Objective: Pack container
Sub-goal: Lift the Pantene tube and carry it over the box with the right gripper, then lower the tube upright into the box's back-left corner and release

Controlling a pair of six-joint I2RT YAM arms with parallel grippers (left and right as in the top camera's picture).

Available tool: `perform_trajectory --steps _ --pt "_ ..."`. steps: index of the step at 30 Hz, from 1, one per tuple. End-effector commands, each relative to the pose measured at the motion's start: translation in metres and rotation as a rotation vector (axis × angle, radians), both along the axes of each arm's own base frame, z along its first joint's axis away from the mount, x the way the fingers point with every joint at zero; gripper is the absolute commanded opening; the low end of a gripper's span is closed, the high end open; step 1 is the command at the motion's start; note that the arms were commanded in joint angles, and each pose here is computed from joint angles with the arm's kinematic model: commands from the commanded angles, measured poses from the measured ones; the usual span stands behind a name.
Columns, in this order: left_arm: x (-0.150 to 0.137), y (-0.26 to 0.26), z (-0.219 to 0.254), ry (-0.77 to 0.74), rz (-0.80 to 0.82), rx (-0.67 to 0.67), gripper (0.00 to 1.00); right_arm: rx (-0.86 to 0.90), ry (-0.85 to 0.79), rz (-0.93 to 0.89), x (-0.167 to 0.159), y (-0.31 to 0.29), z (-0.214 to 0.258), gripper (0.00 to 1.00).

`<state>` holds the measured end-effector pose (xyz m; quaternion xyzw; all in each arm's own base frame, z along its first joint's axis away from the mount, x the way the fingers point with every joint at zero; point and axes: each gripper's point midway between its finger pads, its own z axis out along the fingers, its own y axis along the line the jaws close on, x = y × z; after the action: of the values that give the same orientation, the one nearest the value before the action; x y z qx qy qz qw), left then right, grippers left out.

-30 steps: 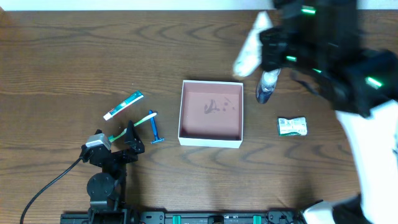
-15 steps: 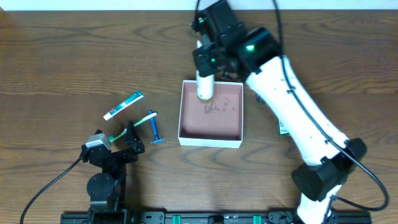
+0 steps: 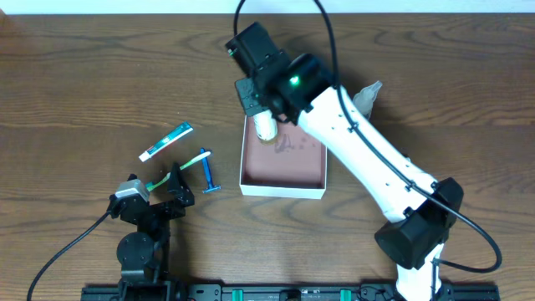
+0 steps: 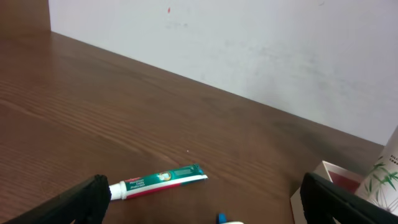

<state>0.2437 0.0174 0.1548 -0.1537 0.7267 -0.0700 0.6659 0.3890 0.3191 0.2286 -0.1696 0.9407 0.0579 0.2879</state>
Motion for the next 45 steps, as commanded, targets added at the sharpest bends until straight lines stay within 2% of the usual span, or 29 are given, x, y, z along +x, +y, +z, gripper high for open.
perform_trajectory --steps 1,7,16,27,34,45 --pt "-0.001 0.002 -0.018 0.054 0.010 0.014 0.98 -0.060 -0.128 -0.118 0.000 -0.001 0.014 0.02" --pt "-0.001 0.002 -0.018 0.054 0.010 0.014 0.98 -0.077 -0.240 -0.147 -0.016 0.021 0.028 0.01" --pt "-0.001 0.002 -0.018 0.054 0.010 0.014 0.98 -0.044 -0.213 -0.204 -0.025 0.022 0.024 0.01" --pt "-0.001 0.002 -0.018 0.054 0.010 0.014 0.98 -0.011 -0.221 -0.384 -0.012 0.005 -0.006 0.01" --pt "-0.001 0.002 -0.018 0.054 0.010 0.014 0.98 0.035 -0.224 -0.428 0.004 0.002 -0.026 0.01" --pt "-0.001 0.002 -0.018 0.054 0.010 0.014 0.98 0.100 -0.225 -0.435 0.015 0.007 -0.025 0.01"
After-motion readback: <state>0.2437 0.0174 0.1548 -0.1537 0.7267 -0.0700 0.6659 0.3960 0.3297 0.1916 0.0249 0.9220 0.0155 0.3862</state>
